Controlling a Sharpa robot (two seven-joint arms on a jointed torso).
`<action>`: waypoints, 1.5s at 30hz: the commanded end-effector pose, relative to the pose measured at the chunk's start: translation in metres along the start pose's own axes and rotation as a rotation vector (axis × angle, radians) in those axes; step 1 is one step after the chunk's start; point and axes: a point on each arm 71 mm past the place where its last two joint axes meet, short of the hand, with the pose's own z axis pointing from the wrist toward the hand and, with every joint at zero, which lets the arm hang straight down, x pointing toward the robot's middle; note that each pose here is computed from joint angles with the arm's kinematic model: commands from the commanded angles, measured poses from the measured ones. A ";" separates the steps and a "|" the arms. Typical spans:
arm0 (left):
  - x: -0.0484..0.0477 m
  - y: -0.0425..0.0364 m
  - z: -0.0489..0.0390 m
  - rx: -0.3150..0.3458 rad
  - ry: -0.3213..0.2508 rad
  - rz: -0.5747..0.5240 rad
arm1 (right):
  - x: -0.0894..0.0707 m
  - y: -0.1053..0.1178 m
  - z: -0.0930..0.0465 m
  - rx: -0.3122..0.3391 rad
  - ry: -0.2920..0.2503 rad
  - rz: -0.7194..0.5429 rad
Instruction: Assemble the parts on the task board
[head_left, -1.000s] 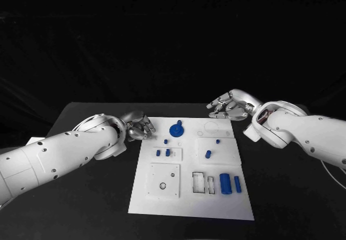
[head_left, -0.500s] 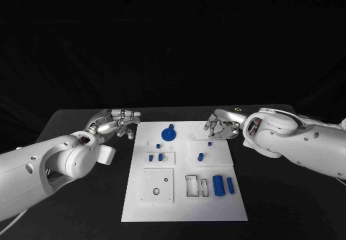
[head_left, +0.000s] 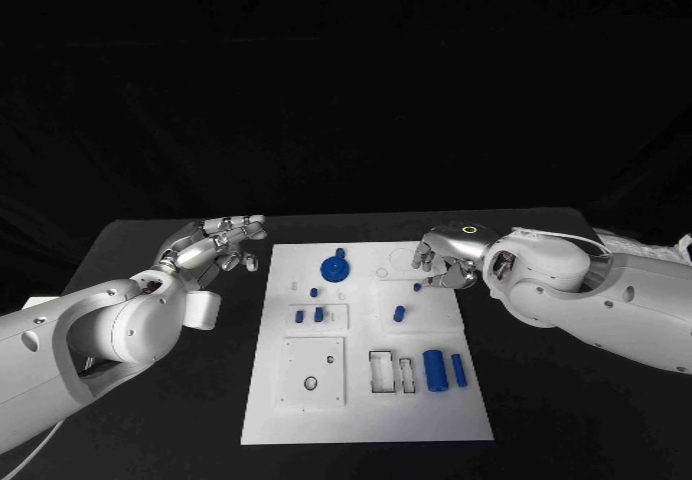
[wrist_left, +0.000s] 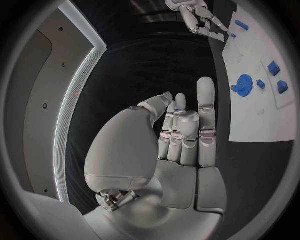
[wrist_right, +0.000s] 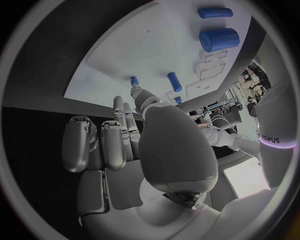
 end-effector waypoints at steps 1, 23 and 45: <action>0.0002 -0.0018 -0.0007 0.022 -0.004 -0.036 | 0.004 0.002 0.000 0.009 0.028 -0.060; 0.0020 -0.0024 -0.0047 0.015 0.001 -0.041 | 0.020 0.012 0.007 -0.019 0.116 -0.064; 0.0009 -0.0021 -0.0046 0.009 -0.003 -0.039 | 0.029 0.017 0.013 -0.022 0.136 -0.065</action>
